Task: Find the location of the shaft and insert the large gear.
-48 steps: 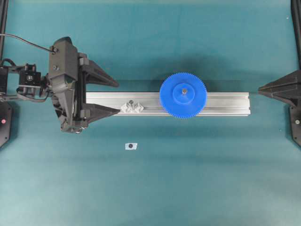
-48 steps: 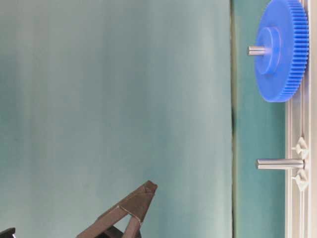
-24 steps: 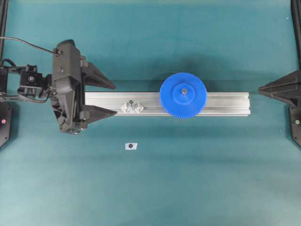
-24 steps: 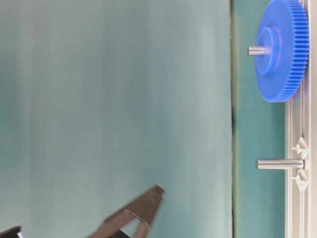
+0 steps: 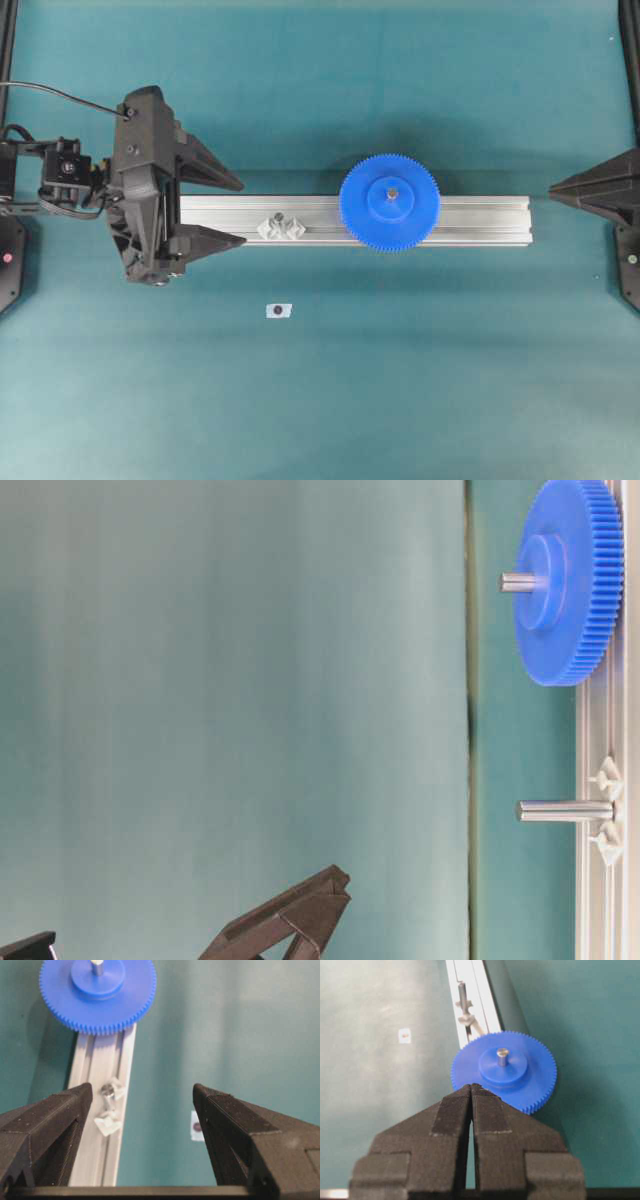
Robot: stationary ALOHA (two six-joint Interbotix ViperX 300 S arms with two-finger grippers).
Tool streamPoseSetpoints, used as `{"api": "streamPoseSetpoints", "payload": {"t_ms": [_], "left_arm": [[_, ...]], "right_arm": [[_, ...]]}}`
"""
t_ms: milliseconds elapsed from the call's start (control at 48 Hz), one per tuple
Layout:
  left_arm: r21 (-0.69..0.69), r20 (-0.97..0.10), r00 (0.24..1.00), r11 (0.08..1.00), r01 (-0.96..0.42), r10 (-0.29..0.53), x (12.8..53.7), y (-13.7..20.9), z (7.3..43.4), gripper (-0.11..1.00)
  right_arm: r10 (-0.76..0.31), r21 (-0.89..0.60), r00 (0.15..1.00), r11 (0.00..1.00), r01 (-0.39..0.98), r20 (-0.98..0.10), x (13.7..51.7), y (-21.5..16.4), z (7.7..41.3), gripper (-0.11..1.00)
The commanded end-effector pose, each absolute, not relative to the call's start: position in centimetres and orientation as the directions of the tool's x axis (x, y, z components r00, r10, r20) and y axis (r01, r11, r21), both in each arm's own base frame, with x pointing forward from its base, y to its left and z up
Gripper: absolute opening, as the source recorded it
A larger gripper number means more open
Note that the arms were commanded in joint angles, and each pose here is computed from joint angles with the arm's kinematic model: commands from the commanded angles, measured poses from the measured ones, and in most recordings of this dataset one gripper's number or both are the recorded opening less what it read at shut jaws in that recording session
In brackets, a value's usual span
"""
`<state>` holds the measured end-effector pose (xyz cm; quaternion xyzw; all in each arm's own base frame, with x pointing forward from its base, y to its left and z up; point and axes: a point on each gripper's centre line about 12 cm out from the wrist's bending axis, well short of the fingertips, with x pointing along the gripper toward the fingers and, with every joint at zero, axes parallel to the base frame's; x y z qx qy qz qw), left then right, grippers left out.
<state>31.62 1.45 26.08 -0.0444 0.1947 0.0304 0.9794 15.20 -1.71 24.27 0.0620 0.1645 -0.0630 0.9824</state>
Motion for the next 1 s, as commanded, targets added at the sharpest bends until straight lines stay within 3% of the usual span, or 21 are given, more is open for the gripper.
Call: {"api": "streamPoseSetpoints", "payload": {"t_ms": [0,979], "left_arm": [[-0.073,-0.346,0.937,0.995,-0.074,0.044,31.94,1.52,27.49,0.82],[-0.074,-0.344,0.938,0.995,-0.074,0.044,32.0,1.52,27.44,0.82]], "right_arm": [[-0.106,0.106,0.942,0.984,0.146,-0.318,15.38,-1.76,24.76,0.04],[-0.106,0.107,0.945,0.983,0.146,-0.311,15.26,-1.75,24.88,0.04]]}}
